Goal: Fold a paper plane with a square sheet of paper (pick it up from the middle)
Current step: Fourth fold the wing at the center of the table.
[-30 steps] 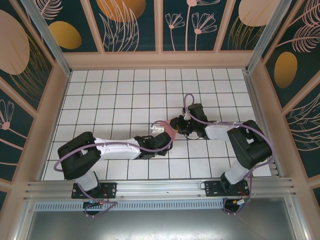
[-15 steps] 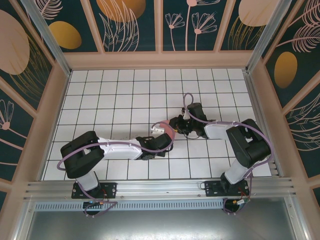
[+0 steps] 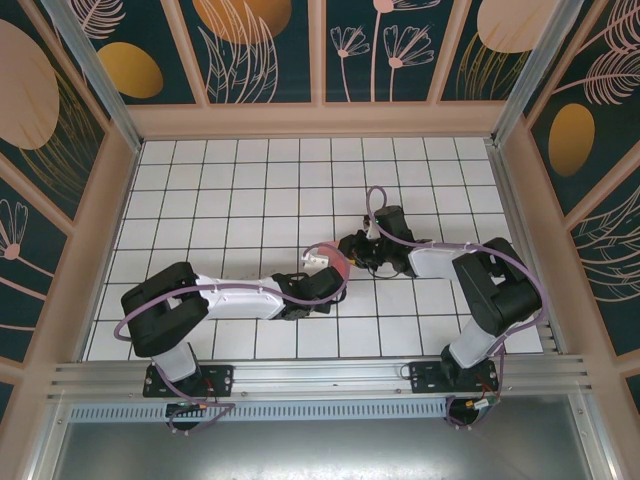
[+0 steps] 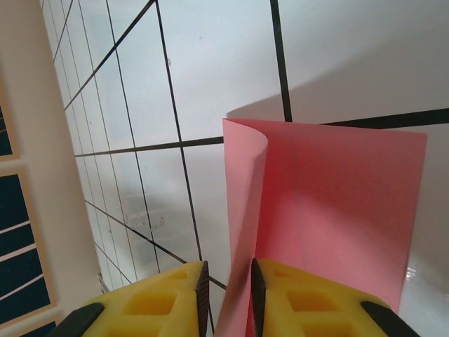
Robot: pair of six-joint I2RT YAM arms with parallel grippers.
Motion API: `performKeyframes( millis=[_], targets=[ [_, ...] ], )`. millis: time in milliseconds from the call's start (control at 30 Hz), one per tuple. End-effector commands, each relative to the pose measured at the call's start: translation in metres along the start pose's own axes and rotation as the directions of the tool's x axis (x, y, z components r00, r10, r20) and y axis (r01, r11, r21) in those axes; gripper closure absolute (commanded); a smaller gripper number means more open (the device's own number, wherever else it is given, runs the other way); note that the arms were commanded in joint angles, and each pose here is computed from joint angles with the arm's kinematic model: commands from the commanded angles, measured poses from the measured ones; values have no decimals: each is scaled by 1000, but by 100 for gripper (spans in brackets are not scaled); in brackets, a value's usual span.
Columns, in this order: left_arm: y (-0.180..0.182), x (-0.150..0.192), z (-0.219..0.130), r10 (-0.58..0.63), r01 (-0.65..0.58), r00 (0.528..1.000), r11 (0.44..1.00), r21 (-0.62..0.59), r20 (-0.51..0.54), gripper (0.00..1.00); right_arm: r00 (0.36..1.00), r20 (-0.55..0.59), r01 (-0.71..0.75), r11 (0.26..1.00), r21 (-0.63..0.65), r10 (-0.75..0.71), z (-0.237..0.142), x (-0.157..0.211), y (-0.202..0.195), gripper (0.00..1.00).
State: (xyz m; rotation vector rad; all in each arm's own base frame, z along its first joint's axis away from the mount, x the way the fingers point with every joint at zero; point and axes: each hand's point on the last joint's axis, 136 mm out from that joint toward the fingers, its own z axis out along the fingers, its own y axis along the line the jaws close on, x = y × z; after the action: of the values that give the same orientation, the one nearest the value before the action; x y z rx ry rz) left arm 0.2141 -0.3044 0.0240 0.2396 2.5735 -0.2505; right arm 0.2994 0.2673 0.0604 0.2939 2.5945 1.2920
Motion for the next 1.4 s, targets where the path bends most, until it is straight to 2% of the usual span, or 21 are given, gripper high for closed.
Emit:
performKeyframes(
  millis=[0, 200, 400, 567, 700, 1033, 1200, 1367],
  targets=[
    [1, 1, 1, 27, -27, 1000, 1000, -11, 9, 85, 1000, -1, 29, 1000, 3, -29, -3, -3, 4, 72],
    [-5, -2, -2, 88, -89, 996, 996, 22, 23, 90, 995, 61, 81, 995, 60, -85, -23, -13, 7, 55],
    [-18, 0, -4, 124, -125, 992, 986, 115, 15, 91, 976, 175, 113, 990, 90, -127, -60, -25, 15, 47],
    [-27, -3, -7, 108, -108, 994, 969, 224, 12, 92, 973, 203, 104, 993, 46, -112, -73, -11, 14, 46],
    [-29, -4, -7, 88, -81, 996, 950, 301, -10, 92, 979, 178, 99, 995, 7, -99, -69, 8, 10, 51],
    [-36, -6, -6, 61, -25, 996, 894, 447, -66, 92, 985, 136, 104, 995, 6, -104, -50, 37, 10, 79],
    [-39, -4, -5, 49, 10, 993, 864, 503, -104, 92, 988, 123, 98, 995, -3, -97, -41, 44, 12, 83],
    [-34, -1, 1, 22, 52, 990, 860, 507, -138, 92, 990, 115, 80, 997, 19, -82, -33, 47, 6, 84]
  ],
)
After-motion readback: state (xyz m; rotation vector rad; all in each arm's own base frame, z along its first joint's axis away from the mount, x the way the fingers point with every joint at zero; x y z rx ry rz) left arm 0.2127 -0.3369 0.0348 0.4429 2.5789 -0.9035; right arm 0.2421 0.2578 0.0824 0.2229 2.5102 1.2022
